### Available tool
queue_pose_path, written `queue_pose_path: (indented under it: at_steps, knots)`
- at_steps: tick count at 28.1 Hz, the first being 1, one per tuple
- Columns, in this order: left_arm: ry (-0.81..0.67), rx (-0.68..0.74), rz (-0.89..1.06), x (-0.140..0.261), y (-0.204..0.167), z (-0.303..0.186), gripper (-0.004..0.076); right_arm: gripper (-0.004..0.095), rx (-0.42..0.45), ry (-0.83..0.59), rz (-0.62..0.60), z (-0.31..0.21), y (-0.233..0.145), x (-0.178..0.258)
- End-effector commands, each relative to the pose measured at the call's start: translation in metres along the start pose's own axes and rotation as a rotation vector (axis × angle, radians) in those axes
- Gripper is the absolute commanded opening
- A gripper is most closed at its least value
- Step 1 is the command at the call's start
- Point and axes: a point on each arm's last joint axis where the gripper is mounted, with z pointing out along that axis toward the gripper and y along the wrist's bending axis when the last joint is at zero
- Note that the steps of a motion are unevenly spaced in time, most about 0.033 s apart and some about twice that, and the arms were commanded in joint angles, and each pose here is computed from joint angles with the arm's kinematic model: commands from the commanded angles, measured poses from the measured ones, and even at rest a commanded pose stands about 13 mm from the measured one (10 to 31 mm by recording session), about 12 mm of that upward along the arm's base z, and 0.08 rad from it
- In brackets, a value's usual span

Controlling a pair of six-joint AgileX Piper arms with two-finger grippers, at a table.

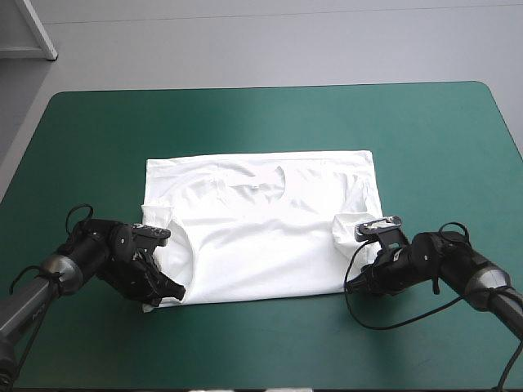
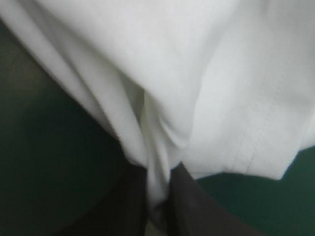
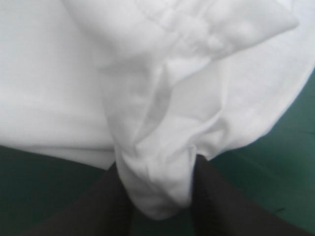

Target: Fold the cloth

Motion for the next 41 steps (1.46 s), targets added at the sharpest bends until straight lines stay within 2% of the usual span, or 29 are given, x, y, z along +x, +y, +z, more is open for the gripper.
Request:
queue_pose_path:
  at_steps: [1, 2, 6, 12, 18, 23, 27, 31, 39, 41]
  knots:
    - [-0.076, -0.032, 0.025, -0.003, 0.001, -0.005, 0.0019, 0.0072, -0.009, -0.02, -0.002, -0.001, 0.001, -0.003]
    - [-0.102, -0.037, 0.029, -0.003, 0.001, -0.008, 0.0019, -0.0021, -0.001, -0.027, -0.014, -0.003, 0.001, -0.002]
    - [-0.194, -0.059, 0.019, 0.007, 0.0, -0.03, 0.0019, -0.0014, 0.027, -0.018, -0.04, -0.015, 0.001, 0.004]
    - [-0.214, -0.107, -0.019, 0.022, 0.003, -0.045, 0.0019, -0.0014, 0.056, -0.004, -0.042, -0.028, 0.0, 0.012]
    - [-0.235, -0.07, -0.036, 0.02, -0.002, -0.061, 0.0019, -0.0014, -0.019, -0.064, -0.032, -0.046, 0.01, 0.011]
    - [-0.356, -0.11, -0.011, 0.004, -0.001, -0.086, 0.0019, -0.0014, 0.009, -0.198, -0.063, -0.065, 0.011, -0.011]
    - [-0.404, -0.143, -0.017, -0.018, 0.005, -0.103, 0.0019, -0.0014, 0.095, -0.413, -0.097, -0.079, 0.006, -0.041]
    - [-0.428, -0.17, -0.023, -0.055, 0.019, -0.109, 0.0019, -0.0014, 0.113, -0.56, -0.101, -0.09, 0.006, -0.071]
    - [-0.555, -0.195, 0.001, -0.132, 0.035, -0.13, 0.0019, -0.0014, 0.145, -0.627, -0.128, -0.08, 0.002, -0.142]
    - [-0.576, -0.193, 0.007, -0.149, 0.037, -0.132, 0.0019, -0.0014, 0.144, -0.638, -0.098, -0.077, -0.003, -0.16]
